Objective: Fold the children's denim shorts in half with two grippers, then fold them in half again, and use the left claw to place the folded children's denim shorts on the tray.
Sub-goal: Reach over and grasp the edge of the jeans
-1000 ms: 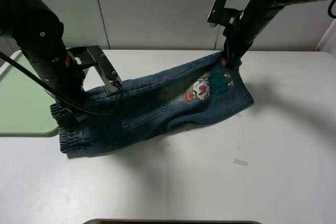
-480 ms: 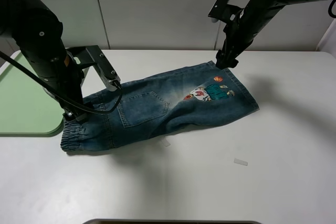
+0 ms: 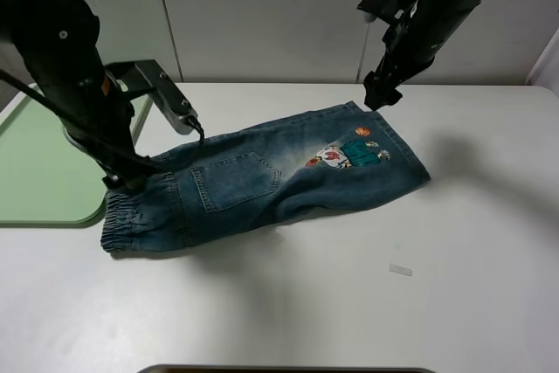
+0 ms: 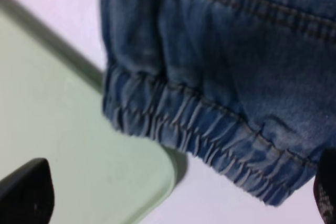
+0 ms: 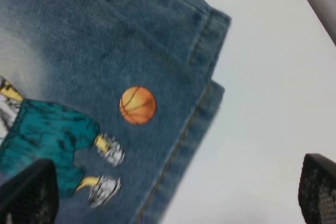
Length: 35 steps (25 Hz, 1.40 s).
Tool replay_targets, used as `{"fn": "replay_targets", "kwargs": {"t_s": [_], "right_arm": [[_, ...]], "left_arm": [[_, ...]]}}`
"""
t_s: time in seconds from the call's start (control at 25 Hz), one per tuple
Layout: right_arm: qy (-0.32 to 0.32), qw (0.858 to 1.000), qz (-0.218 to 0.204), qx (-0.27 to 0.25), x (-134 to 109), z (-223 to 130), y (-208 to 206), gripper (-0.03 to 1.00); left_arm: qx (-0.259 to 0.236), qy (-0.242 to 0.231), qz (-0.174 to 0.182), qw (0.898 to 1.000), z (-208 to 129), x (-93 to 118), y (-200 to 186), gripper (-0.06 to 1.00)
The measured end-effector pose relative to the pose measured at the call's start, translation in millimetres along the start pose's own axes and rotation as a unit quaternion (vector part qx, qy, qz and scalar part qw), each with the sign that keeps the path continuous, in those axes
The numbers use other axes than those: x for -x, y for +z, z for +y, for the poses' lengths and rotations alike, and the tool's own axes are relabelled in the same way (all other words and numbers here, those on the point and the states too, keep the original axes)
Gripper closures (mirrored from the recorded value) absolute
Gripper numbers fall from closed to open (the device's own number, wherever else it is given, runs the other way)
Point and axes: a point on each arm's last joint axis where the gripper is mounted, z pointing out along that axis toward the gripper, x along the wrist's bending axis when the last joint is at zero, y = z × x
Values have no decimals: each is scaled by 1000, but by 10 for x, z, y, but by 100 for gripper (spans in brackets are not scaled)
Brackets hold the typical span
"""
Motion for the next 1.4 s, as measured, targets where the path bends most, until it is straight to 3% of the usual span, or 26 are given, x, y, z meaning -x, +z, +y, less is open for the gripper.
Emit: {"fn": "replay_targets", "kwargs": {"t_s": [0.24, 0.44, 0.48, 0.8, 0.88, 1.12, 1.4], "right_arm": [[79, 997, 2, -21, 13, -30, -322, 27], [121, 992, 7, -39, 4, -65, -520, 27], [161, 984, 17, -69, -22, -124, -723, 27], [203, 973, 32, -109, -81, -224, -1073, 27], [208, 970, 38, -119, -98, -243, -1108, 27], [227, 964, 72, -119, -165, -234, -1168, 27], [234, 962, 85, -114, -187, -218, -1170, 27]], "left_arm": [[9, -109, 20, 994, 42, -171, -465, -2], [54, -162, 33, 985, -32, -242, -828, -1], [64, -173, 35, 982, -68, -249, -909, -1], [124, -242, 45, 961, -386, -255, -1393, -1], [152, -273, 47, 949, -585, -238, -1618, -1], [186, -310, 43, 931, -1007, -148, -1928, -1], [226, -325, 14, 918, -1665, 187, -1875, -1]]}}
